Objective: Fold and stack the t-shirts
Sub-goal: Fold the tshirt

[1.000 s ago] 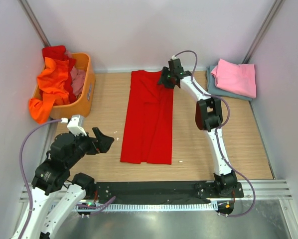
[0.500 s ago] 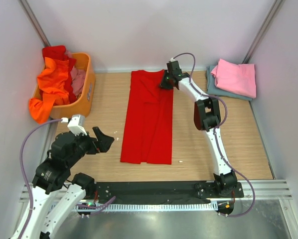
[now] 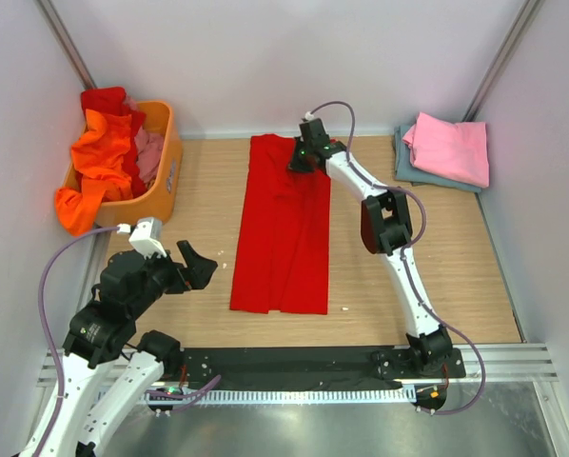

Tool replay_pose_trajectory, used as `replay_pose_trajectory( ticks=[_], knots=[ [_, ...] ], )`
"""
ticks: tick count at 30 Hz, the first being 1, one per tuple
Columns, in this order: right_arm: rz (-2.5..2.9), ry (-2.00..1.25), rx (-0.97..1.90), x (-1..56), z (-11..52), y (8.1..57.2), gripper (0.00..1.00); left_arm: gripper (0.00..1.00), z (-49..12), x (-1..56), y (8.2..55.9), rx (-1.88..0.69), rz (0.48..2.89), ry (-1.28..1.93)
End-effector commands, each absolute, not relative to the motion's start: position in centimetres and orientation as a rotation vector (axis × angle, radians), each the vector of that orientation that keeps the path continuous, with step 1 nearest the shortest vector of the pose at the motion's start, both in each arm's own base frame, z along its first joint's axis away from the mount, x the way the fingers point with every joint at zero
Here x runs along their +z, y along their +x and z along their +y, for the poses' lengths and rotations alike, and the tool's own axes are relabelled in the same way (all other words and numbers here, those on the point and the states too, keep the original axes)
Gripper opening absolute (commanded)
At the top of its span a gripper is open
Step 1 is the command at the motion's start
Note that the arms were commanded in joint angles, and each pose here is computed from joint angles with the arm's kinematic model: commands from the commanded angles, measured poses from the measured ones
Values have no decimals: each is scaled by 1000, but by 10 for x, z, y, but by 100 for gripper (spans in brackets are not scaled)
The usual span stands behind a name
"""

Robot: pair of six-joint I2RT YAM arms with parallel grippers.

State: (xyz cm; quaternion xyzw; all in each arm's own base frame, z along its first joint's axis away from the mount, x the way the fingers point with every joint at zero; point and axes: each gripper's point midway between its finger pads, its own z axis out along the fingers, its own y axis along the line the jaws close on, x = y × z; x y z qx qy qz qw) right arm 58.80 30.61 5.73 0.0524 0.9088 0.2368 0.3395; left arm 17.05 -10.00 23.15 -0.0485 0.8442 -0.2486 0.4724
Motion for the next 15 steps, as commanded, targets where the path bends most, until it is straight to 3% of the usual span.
replay_pose_trajectory(
  ticks=[1, 15],
  knots=[
    [2204, 46, 694, 129, 342, 590, 5, 100, -99, 235, 175, -609, 2049, -144],
    [2040, 2, 783, 164, 396, 586, 4, 100, -99, 234, 174, -610, 2052, -147]
  ],
)
